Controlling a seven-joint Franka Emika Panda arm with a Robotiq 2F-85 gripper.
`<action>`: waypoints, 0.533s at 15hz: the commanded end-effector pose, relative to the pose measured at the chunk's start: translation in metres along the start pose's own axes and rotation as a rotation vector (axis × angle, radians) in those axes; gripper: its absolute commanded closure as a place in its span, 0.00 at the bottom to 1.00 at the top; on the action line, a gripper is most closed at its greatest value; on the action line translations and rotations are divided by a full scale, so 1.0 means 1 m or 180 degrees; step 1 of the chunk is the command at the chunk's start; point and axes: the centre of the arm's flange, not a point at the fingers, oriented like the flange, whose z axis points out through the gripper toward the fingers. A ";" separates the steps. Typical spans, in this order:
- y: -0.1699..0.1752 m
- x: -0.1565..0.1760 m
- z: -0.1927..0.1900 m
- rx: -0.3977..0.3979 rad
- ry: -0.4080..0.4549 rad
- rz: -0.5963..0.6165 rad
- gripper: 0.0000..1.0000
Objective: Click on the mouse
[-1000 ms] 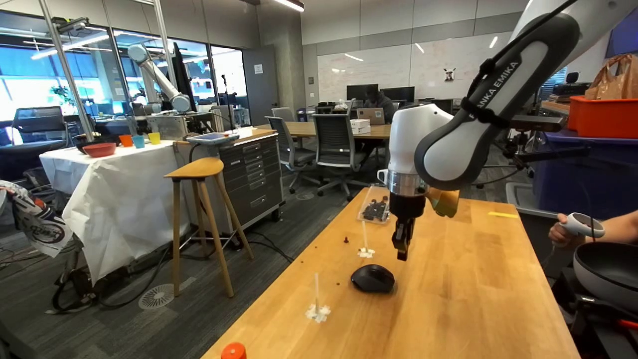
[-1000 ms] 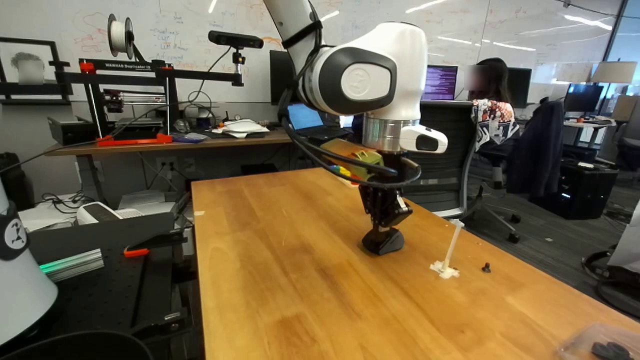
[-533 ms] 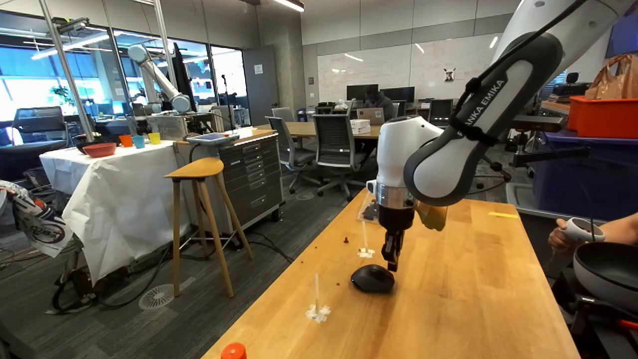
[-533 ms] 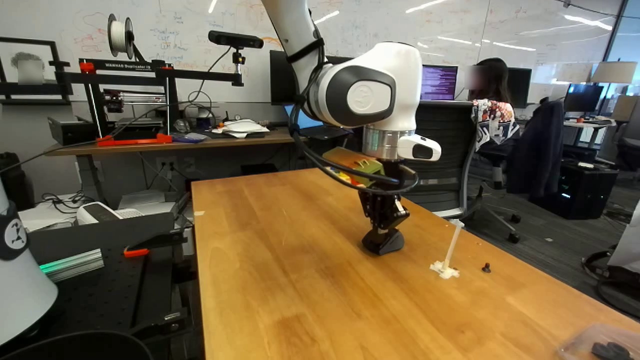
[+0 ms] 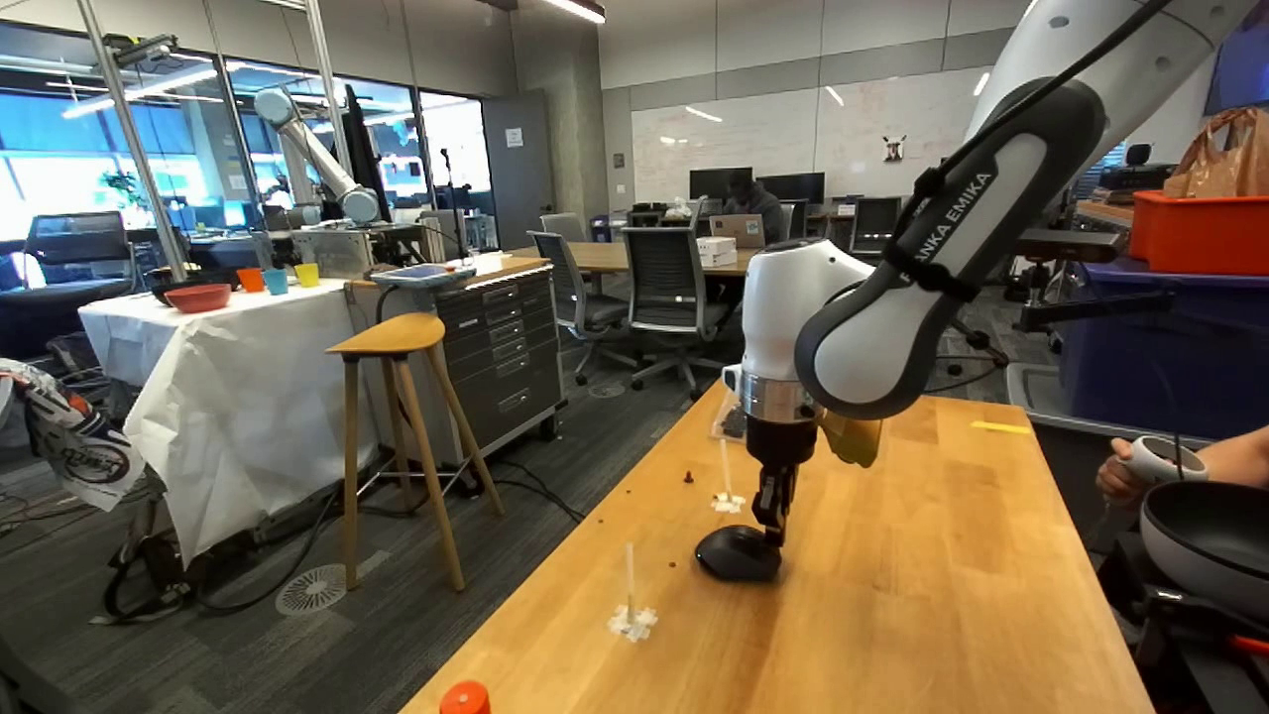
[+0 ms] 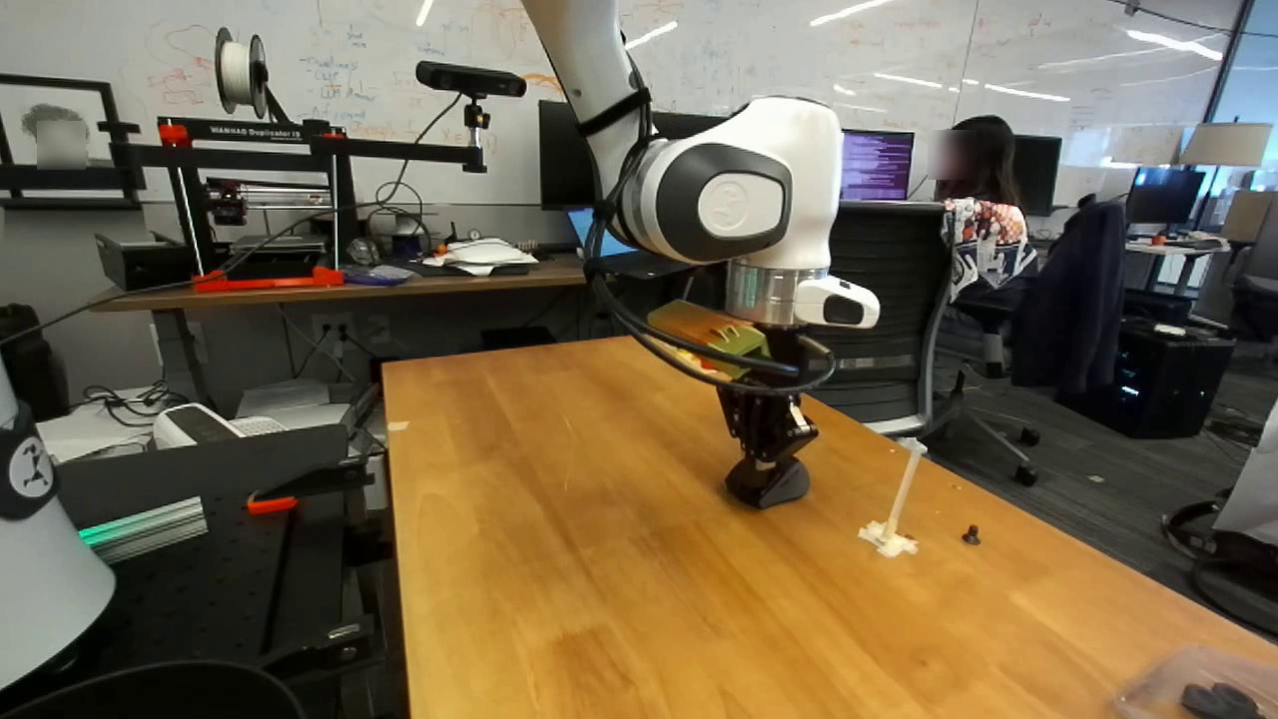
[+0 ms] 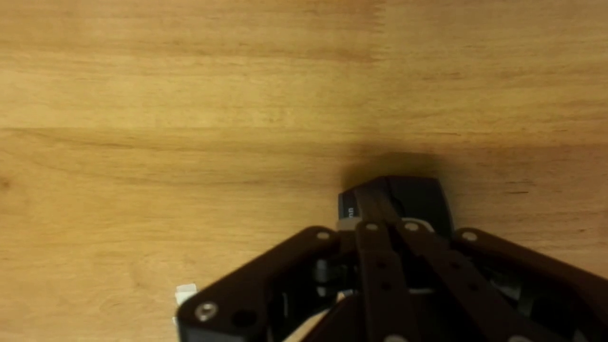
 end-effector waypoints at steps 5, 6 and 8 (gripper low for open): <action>-0.003 0.000 -0.014 0.0041 0.0014 -0.0004 1.00; -0.003 -0.001 -0.022 0.0045 0.0044 -0.0011 1.00; -0.002 0.001 -0.037 0.0077 0.0084 0.0001 1.00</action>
